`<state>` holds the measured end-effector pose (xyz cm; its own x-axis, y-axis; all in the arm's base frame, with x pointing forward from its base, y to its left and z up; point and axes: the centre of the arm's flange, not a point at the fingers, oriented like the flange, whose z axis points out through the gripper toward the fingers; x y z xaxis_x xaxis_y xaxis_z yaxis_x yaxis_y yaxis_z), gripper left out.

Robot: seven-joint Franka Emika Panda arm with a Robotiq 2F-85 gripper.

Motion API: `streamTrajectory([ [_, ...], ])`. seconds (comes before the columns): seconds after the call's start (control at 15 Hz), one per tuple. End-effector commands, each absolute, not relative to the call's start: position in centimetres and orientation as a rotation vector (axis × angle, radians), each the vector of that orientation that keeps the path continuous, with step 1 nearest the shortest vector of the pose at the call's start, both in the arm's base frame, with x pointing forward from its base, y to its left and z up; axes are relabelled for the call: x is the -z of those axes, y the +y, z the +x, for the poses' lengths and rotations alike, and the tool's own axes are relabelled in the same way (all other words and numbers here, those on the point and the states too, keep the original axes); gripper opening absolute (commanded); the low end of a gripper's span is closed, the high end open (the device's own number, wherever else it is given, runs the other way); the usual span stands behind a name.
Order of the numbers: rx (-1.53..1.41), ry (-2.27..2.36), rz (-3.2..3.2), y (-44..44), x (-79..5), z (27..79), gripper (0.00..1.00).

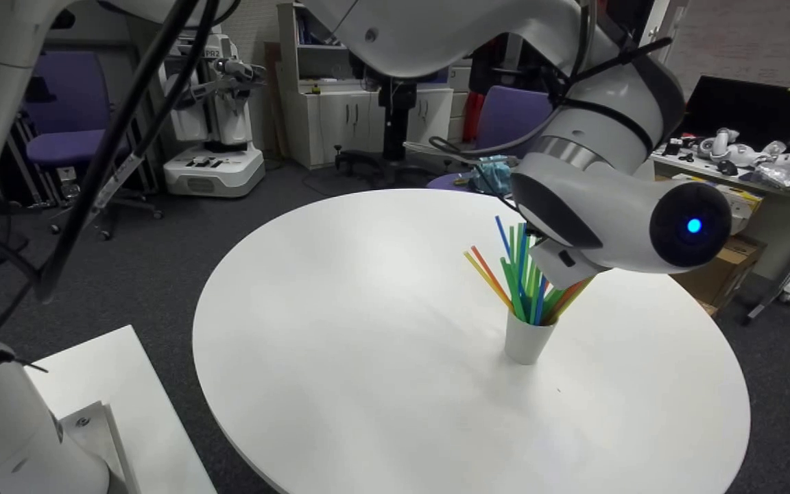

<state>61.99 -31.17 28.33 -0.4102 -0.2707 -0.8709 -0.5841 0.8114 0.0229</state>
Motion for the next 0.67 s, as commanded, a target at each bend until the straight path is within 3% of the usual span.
streamTrajectory([
  [0.0,-0.393,1.967,-0.645,-32.7,-30.6,61.7,0.88],
  [0.13,-0.343,1.961,-0.696,-32.6,-32.9,62.3,0.99],
  [0.6,-0.148,2.07,-1.159,-23.5,-44.5,66.8,1.0],
])
